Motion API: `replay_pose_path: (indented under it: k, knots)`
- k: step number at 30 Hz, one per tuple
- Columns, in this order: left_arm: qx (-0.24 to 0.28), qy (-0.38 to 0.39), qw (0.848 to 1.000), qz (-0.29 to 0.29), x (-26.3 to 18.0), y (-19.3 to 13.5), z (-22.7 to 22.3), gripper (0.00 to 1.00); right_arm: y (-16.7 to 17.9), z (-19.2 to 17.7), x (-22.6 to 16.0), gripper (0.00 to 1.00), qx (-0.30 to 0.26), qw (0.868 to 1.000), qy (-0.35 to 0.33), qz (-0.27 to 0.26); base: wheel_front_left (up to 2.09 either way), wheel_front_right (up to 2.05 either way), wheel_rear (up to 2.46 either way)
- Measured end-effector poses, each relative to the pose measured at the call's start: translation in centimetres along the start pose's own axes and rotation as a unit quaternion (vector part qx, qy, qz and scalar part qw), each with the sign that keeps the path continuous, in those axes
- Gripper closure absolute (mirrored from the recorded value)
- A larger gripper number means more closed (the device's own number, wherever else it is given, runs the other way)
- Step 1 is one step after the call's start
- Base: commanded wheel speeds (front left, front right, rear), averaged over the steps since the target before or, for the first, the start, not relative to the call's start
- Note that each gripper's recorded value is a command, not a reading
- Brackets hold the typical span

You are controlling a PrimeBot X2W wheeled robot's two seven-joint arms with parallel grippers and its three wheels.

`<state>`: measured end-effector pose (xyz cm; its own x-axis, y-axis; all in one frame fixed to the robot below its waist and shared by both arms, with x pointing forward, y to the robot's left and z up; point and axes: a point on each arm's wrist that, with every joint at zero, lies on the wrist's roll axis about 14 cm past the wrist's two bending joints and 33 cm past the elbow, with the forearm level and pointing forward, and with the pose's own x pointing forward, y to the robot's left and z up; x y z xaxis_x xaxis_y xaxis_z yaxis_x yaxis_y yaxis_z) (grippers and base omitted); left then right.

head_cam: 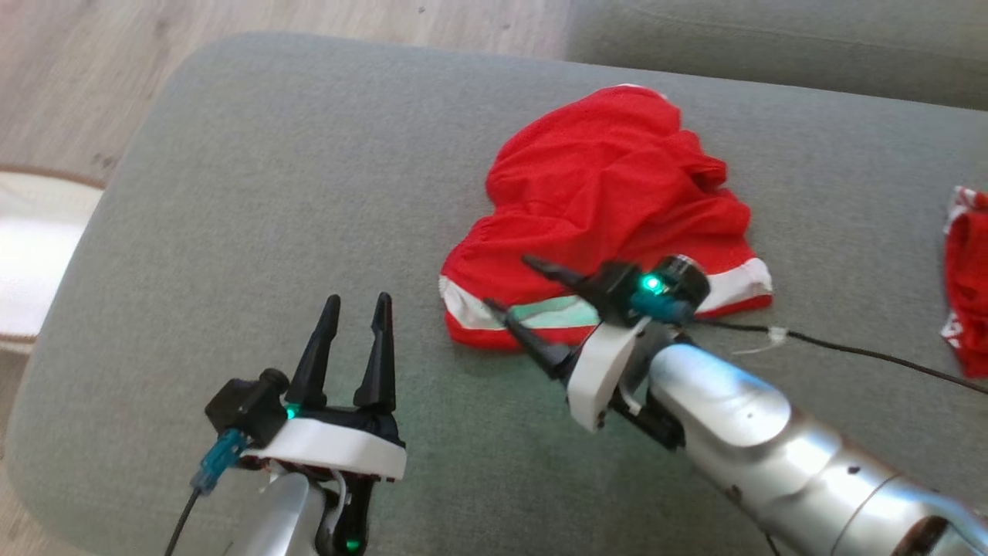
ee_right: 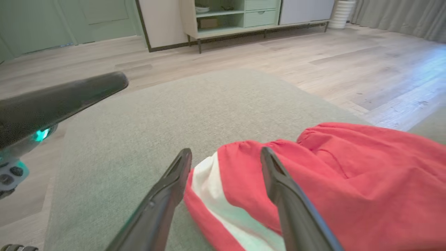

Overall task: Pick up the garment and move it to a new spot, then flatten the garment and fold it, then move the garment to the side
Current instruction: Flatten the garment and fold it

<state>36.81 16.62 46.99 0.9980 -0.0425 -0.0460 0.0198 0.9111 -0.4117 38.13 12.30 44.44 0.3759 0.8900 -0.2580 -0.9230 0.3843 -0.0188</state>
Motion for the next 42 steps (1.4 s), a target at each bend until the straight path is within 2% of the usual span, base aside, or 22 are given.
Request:
replay_pose_path:
  k: [5,8,9,11,16,19,22,27,34,42]
  knots:
    - [0.005,-0.002,1.0,-0.013,0.3,-0.8,0.1,0.0,-3.8,1.4,-2.1,0.0,0.014,0.998,-0.027,-0.063,0.0,0.0,0.0]
    - [0.005,-0.006,1.0,-0.018,0.6,-1.0,0.3,0.0,-7.0,1.8,-4.4,0.0,0.036,0.991,-0.047,-0.121,0.0,0.0,0.0]
    - [0.005,-0.011,1.0,-0.022,1.0,-1.3,0.6,0.0,-9.0,1.3,-6.4,0.0,0.059,0.983,-0.056,-0.165,0.0,0.0,0.0]
    - [0.007,-0.013,0.999,-0.028,1.4,-1.7,0.7,0.0,-10.9,0.6,-8.7,0.0,0.081,0.971,-0.068,-0.213,0.0,0.0,0.0]
    - [0.007,-0.003,0.999,-0.042,1.8,-2.5,-0.1,0.0,-13.9,-0.5,-14.7,0.0,0.12,0.932,-0.113,-0.322,0.0,0.0,0.0]
    - [0.009,-0.001,0.999,-0.049,2.1,-3.0,-0.3,0.0,-13.2,-2.2,-17.2,0.0,0.15,0.91,-0.124,-0.366,0.0,0.0,0.0]
    - [0.008,-0.002,0.998,-0.056,2.4,-3.5,-0.2,0.0,-11.3,-4.1,-18.1,0.0,0.175,0.898,-0.117,-0.386,0.0,0.0,0.0]
    - [0.007,0.0,0.998,-0.06,2.6,-3.7,-0.4,0.0,-11.1,-3.9,-18.5,0.0,0.168,0.893,-0.125,-0.398,0.0,0.0,0.0]
    - [0.007,0.003,0.998,-0.057,2.6,-3.5,-0.6,0.0,-11.9,-3.1,-18.0,0.0,0.155,0.893,-0.133,-0.4,0.0,0.0,0.0]
    - [0.008,0.014,0.999,-0.041,2.3,-2.3,-1.3,0.0,-12.9,-4.9,-16.2,0.0,0.165,0.901,-0.088,-0.392,0.0,0.0,0.0]
